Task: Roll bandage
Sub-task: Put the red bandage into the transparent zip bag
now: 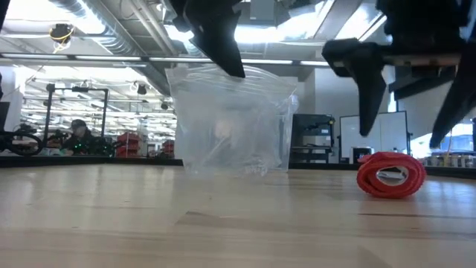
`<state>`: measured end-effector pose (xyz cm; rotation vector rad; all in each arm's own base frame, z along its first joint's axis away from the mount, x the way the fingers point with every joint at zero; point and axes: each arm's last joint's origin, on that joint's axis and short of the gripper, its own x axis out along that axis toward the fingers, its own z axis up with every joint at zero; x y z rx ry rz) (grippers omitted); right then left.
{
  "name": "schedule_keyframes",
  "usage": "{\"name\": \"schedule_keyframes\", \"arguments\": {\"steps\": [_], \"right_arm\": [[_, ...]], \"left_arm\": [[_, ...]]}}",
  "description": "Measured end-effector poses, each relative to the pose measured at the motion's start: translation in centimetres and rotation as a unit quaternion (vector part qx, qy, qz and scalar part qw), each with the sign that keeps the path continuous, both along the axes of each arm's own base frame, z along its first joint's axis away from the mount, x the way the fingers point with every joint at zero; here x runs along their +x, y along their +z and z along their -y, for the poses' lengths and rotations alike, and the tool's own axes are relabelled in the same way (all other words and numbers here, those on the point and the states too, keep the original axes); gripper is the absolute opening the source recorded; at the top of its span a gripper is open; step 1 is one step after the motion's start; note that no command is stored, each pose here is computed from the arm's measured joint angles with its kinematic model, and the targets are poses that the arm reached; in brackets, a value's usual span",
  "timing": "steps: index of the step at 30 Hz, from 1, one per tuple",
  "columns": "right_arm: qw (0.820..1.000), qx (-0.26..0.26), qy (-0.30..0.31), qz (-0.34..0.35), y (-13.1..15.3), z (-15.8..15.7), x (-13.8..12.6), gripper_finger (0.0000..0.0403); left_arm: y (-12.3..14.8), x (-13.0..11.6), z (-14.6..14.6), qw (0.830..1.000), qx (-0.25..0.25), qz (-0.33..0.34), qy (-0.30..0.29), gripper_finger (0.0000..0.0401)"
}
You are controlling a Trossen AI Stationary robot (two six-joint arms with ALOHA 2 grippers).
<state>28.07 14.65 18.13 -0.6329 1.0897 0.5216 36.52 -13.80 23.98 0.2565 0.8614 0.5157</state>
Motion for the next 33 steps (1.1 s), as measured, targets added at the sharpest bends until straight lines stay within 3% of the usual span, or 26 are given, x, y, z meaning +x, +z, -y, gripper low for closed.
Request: {"name": "schedule_keyframes", "arguments": {"steps": [6,12,15,19,22,28,30,33], "right_arm": [[1.0,0.012,0.002,0.018,-1.7,-0.2,0.3,0.0254],[1.0,-0.018,-0.002,-0.017,-4.3,-0.1,0.4,0.023],[1.0,-0.016,-0.022,-0.01,-4.6,-0.3,0.7,0.0201],[0.999,-0.007,-0.041,-0.005,-4.2,-0.3,0.8,0.0125],[0.999,0.006,-0.049,0.002,-2.5,-0.4,0.3,0.0068],[0.991,0.046,-0.065,0.111,3.9,-0.6,-1.6,0.0061],[0.979,0.062,-0.078,0.175,6.2,-0.5,-2.4,0.0061],[0.947,0.112,-0.09,0.287,8.7,-0.4,-3.2,0.0061]], "left_arm": [[0.0,0.0,0.0,1.0,0.0,0.0,-0.001,0.0003],[0.0,0.0,0.0,1.0,0.0,0.0,-0.001,0.0004],[0.0,0.0,0.0,1.0,0.0,0.0,-0.001,0.0002],[0.0,0.0,0.0,1.0,0.0,0.0,-0.001,0.0004],[0.0,0.0,0.0,1.0,0.001,-0.001,-0.001,0.0004],[0.0,0.0,0.0,1.0,0.004,-0.004,-0.005,0.0004],[0.0,0.0,0.1,1.0,0.003,-0.002,-0.005,0.0004],[0.5,0.1,0.4,1.0,0.003,0.002,-0.014,0.0002]]}}
